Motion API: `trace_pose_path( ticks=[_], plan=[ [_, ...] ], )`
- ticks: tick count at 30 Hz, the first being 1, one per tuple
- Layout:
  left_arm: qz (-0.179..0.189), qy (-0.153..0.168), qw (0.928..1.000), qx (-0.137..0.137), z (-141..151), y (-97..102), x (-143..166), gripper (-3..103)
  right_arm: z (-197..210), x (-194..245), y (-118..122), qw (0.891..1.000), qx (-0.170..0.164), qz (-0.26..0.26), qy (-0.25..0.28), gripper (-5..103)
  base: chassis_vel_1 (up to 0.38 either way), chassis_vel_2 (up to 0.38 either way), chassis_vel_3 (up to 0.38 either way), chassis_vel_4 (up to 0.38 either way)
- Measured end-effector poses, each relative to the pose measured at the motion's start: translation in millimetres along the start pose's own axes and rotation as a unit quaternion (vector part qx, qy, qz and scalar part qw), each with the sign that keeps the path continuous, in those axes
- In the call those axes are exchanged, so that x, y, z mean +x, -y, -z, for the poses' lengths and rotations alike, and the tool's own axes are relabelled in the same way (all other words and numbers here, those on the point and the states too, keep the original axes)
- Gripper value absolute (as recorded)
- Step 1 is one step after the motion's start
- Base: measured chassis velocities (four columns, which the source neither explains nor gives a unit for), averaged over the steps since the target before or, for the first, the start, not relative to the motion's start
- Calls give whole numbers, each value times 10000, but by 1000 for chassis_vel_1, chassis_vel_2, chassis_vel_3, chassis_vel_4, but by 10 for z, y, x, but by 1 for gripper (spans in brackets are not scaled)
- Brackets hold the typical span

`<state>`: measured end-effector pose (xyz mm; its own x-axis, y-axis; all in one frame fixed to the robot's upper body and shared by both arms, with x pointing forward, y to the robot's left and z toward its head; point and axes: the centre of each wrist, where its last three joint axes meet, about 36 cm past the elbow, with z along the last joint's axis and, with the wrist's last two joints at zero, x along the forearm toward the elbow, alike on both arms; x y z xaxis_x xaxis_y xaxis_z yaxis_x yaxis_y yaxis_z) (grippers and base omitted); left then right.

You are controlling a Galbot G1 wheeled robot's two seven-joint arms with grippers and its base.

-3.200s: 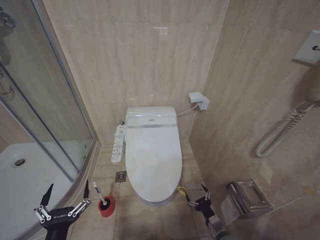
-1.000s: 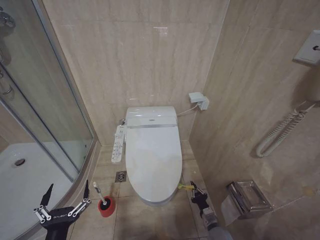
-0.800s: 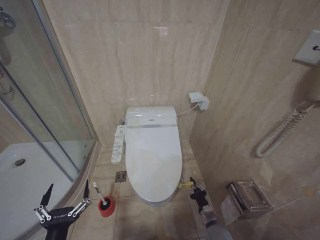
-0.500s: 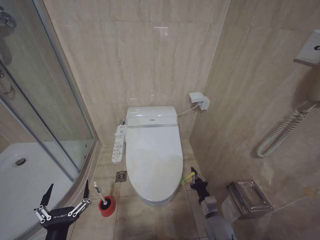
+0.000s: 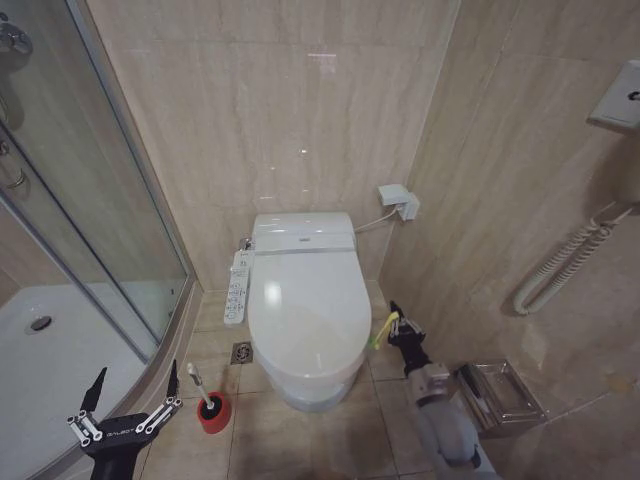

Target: Open the toilet lid, clean the toilet bowl with a toilet brush, close the toilet lid, and flush.

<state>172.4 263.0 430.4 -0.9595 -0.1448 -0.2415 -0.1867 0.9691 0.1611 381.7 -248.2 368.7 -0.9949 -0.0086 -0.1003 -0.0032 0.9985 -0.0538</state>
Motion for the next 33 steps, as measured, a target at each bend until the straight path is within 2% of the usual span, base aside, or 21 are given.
trace_pose_path(
  ticks=[15,33],
  plan=[
    [0,0,10000,0,0,0,0,100,505,-582,184,9992,-139,-85,365,2,0,0,0,0],
    [0,0,10000,0,0,0,0,100,677,-1401,514,9991,-36,-259,340,2,0,0,0,0]
  ],
)
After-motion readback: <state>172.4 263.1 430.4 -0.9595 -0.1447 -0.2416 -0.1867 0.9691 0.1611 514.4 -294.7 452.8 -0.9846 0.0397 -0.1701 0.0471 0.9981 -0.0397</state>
